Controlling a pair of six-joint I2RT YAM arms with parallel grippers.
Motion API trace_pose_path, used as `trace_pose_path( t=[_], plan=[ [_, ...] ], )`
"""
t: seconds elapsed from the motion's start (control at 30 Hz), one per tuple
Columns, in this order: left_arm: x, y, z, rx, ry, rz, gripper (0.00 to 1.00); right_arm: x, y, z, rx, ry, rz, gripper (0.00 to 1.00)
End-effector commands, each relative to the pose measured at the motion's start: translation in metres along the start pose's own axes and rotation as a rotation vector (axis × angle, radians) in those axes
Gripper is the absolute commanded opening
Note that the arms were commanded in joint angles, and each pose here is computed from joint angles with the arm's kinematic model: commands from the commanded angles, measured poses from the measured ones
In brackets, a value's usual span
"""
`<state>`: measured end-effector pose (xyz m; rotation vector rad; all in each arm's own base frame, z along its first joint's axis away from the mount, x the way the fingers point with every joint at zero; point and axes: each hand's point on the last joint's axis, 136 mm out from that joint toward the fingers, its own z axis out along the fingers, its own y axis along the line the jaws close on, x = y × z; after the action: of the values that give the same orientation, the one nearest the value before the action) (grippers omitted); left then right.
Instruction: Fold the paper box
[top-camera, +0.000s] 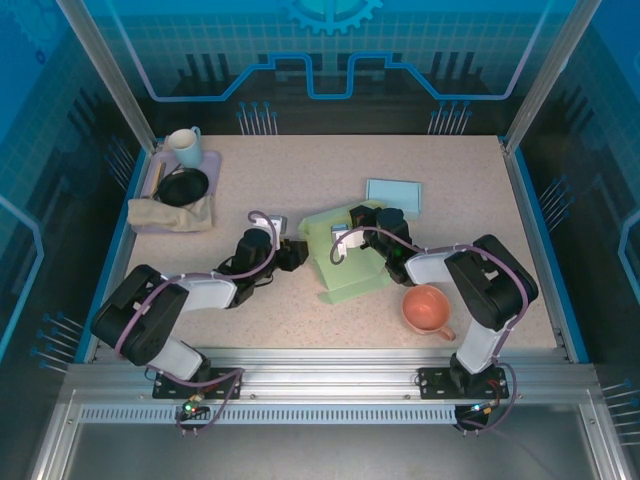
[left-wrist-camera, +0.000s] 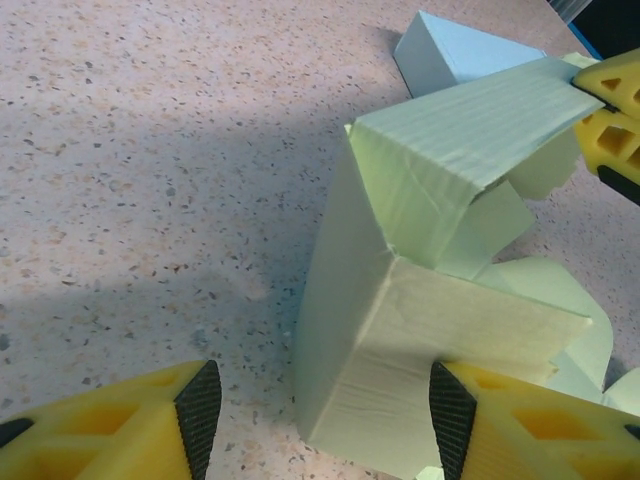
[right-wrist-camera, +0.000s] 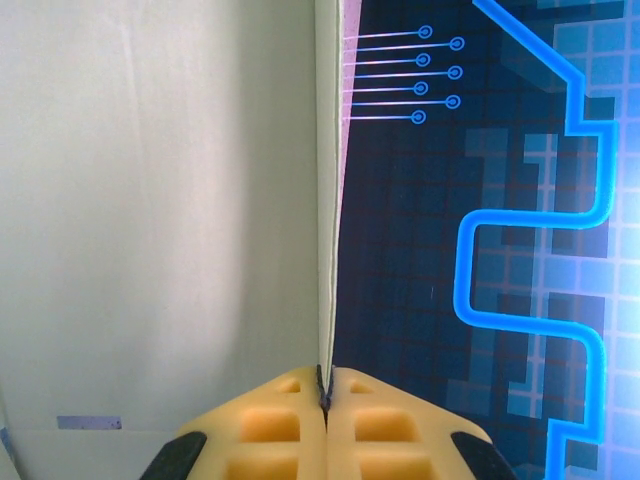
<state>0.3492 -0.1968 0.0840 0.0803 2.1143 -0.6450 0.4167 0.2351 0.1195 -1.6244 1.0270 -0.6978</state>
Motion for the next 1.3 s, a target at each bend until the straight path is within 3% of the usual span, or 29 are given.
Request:
trace_pose_path(
  t=[0.0, 0.43, 0.8, 1.17, 1.27],
  plan=[
    [-0.009, -0.015, 0.006, 0.04, -0.019, 0.019, 0.6, 0.003, -0.001, 0.004, 0.0, 0.004, 0.006, 0.0],
    [-0.002, -0.014, 0.026, -0.021, 0.004, -0.008, 0.6, 0.003, 0.001, 0.005, -0.007, 0.004, 0.002, 0.0],
    [-0.015, 0.019, 0.024, -0.229, -0.055, 0.012, 0.6, 0.0, 0.004, 0.005, -0.018, -0.008, -0.004, 0.0],
    [-0.014, -0.014, 0.041, -0.109, -0.05, -0.005, 0.59, -0.001, 0.009, 0.007, -0.035, -0.011, -0.008, 0.0],
    [-0.014, -0.028, 0.042, -0.062, -0.064, 0.005, 0.55, -0.001, 0.011, 0.007, -0.04, -0.009, -0.011, 0.0]
  ],
)
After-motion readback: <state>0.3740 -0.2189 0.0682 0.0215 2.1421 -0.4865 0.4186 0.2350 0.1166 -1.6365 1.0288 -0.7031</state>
